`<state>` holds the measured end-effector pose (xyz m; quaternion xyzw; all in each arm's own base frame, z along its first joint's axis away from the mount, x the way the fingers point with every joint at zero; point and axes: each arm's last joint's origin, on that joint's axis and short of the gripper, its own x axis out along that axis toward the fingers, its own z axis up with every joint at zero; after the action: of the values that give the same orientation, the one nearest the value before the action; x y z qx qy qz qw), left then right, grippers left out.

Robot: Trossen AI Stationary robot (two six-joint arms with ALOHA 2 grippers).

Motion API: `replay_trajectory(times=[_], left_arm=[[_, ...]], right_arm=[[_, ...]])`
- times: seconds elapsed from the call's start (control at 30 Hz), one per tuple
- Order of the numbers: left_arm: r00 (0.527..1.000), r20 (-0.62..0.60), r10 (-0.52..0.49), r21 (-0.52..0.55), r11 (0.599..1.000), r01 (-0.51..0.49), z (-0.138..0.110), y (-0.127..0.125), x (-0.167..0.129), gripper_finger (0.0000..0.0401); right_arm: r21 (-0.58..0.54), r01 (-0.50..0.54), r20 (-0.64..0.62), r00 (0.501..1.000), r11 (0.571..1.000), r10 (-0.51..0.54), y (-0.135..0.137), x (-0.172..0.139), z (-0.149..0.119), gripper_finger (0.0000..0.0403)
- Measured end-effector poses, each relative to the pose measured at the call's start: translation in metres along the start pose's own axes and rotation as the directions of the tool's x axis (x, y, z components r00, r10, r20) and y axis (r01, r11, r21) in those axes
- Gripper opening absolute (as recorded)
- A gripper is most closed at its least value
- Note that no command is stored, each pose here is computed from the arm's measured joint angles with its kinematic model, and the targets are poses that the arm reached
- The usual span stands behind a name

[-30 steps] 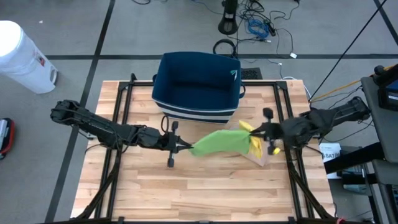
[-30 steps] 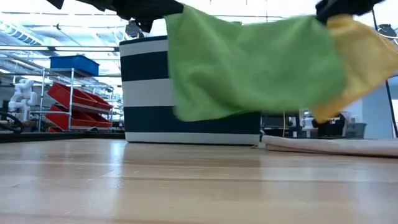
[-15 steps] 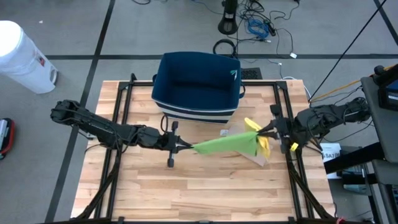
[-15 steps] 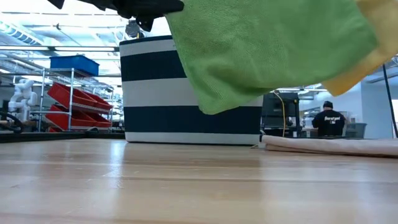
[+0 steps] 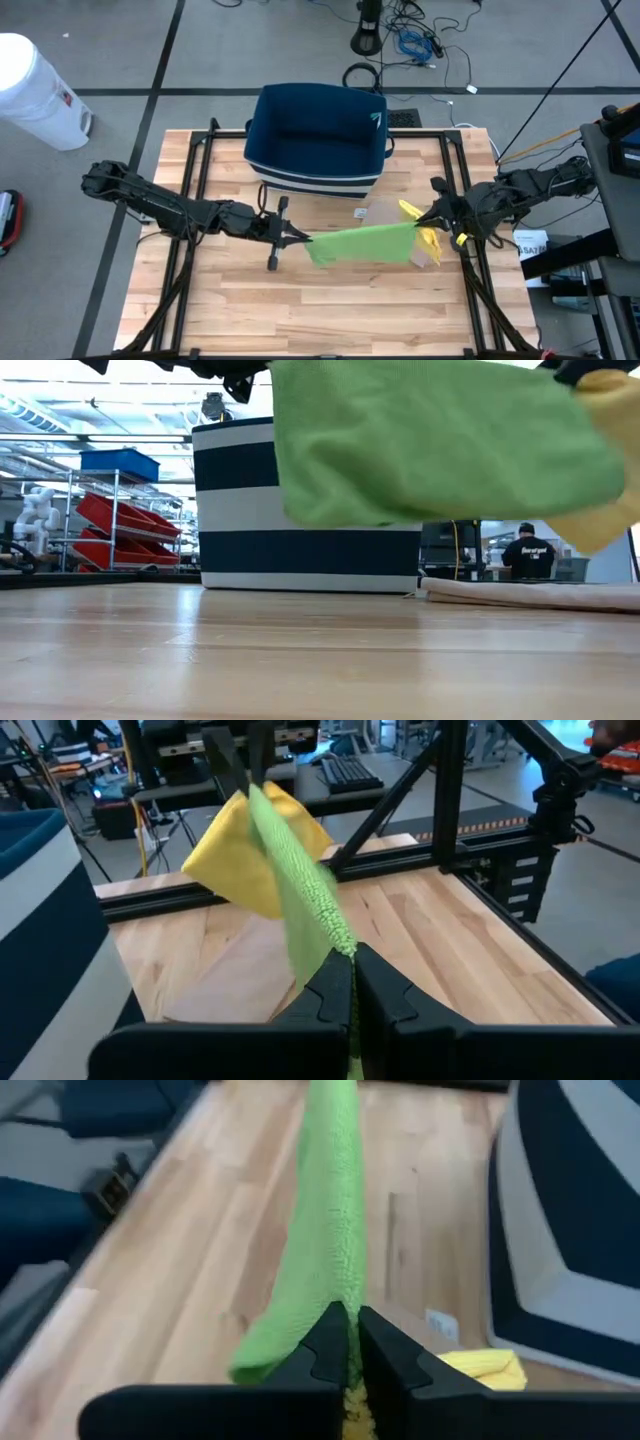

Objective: Fold towel
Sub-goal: Fold the green towel

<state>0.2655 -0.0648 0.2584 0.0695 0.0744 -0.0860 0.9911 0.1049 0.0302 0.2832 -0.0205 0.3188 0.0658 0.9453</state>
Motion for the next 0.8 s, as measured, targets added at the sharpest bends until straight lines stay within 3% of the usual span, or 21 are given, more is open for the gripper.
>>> replay_trajectory(times=[0.13,0.3,0.47,0.67,0.8], left_arm=[[1.0,-0.004,-0.003,-0.006,1.0,0.003,0.0,0.0,0.0,0.0],[1.0,-0.008,-0.003,-0.016,1.0,0.003,-0.001,0.0,0.0,0.0],[1.0,-0.016,-0.004,-0.025,1.0,0.004,-0.002,0.0,0.0,0.0],[1.0,-0.027,-0.005,-0.027,1.0,0.005,-0.003,-0.001,0.0,0.0],[1.0,-0.03,-0.006,-0.037,0.999,0.005,-0.003,-0.001,0.0,0.0]], right_arm=[[-0.024,0.022,-0.056,0.998,0.999,-0.023,0.0,0.005,-0.005,0.0046],[-0.039,0.042,-0.106,0.993,0.998,-0.046,0.001,0.02,-0.006,0.0145],[-0.03,-0.035,-0.11,0.993,0.999,0.031,0.006,0.03,0.0,0.0217],[-0.019,-0.067,-0.005,0.998,0.998,0.067,0.01,0.042,0.016,0.0223],[-0.024,-0.067,-0.038,0.997,0.997,0.066,0.013,0.061,0.019,0.0212]])
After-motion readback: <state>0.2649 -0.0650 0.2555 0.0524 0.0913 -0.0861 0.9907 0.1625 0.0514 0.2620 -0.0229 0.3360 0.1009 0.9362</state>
